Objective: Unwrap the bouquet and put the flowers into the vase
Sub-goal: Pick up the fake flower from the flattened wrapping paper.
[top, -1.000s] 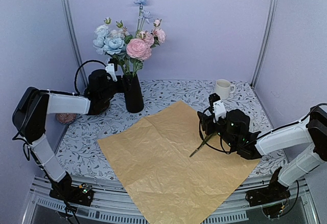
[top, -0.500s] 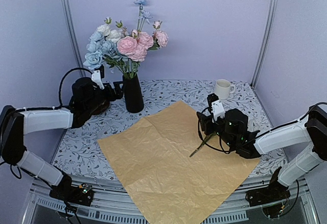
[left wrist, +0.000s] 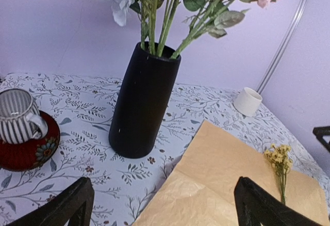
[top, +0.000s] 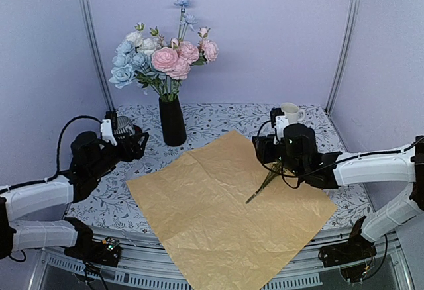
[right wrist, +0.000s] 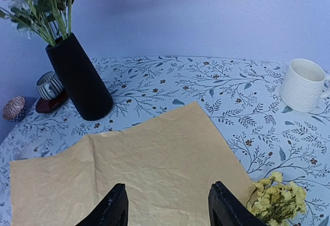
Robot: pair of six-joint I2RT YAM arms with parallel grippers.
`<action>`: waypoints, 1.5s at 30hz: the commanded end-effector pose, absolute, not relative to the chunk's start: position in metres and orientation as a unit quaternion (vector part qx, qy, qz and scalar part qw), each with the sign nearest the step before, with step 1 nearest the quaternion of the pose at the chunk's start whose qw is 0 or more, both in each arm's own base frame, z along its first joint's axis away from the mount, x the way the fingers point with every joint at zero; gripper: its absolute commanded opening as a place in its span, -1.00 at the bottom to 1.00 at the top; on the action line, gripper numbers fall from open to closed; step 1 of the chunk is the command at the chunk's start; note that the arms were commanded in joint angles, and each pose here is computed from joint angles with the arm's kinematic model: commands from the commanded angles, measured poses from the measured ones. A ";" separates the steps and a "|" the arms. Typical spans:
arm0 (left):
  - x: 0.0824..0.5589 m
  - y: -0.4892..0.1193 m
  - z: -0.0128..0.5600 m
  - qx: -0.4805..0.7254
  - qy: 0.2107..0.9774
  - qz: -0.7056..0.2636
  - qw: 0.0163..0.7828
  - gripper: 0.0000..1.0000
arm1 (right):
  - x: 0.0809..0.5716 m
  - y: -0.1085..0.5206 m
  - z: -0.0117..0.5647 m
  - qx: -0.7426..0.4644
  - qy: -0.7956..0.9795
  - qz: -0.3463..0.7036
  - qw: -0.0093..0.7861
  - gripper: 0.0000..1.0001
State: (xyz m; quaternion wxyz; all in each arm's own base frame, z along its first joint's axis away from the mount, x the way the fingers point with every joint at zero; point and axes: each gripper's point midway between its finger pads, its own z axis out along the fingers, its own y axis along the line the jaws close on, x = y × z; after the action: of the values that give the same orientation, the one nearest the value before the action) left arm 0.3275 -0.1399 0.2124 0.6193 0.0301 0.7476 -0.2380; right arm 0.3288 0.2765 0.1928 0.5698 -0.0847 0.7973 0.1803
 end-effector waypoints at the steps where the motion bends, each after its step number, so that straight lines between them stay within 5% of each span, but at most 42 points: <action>1: 0.308 -0.133 0.210 0.036 0.726 -0.249 0.641 0.93 | 0.314 0.267 0.200 -0.015 0.837 0.218 0.502 0.13; 20: 0.324 -0.153 0.207 0.078 0.740 -0.254 0.617 0.96 | 0.270 0.234 0.116 0.166 0.919 0.184 0.305 0.06; 45: 0.323 -0.158 0.204 0.097 0.745 -0.255 0.609 0.96 | 0.295 0.243 0.053 0.202 0.947 0.072 0.241 -0.15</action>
State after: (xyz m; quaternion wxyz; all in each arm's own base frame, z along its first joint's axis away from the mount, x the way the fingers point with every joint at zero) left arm 0.3206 -0.1583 0.1909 0.5975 0.0896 0.7546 -0.2560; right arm 0.2895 0.2510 0.0614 0.2430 0.1948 0.9435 0.1132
